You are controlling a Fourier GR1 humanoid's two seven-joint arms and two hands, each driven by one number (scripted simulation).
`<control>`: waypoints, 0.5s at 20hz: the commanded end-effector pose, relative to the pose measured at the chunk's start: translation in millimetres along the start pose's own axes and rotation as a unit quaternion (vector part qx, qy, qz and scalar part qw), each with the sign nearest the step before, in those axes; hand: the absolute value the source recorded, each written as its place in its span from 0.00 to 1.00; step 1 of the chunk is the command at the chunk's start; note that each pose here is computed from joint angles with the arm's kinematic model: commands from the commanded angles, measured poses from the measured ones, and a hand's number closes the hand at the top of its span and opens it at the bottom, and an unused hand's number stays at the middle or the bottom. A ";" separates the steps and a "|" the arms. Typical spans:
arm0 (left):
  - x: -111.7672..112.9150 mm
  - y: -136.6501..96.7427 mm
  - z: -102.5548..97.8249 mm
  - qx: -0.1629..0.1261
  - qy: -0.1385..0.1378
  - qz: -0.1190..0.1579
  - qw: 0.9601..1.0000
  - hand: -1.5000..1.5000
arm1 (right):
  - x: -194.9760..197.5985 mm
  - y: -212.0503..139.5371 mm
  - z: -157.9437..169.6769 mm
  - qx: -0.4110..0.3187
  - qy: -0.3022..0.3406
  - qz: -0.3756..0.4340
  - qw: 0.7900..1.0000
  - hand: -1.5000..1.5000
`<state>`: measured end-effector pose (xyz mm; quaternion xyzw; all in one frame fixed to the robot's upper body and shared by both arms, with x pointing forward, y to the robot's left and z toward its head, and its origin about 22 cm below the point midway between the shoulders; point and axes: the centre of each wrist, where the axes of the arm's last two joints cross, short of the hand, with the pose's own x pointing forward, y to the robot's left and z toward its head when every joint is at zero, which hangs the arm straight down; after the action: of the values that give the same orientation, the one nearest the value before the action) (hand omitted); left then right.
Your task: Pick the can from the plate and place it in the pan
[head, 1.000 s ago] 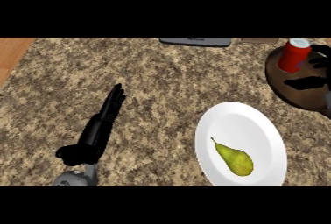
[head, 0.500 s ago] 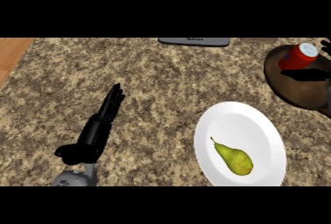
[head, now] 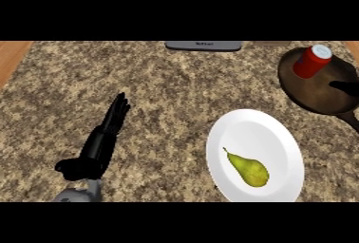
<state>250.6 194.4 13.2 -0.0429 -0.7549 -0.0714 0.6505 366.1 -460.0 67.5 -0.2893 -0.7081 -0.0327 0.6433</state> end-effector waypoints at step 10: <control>-19.7 11.3 12.2 0.005 0.002 0.000 1.000 0.50 | -38.1 -69.6 34.5 0.104 -0.050 -0.079 0.990 0.00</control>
<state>243.7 195.0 5.0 -0.0381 -0.7529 -0.0659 0.6537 317.0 -506.3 50.9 -0.1776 -0.7472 -0.0062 0.6404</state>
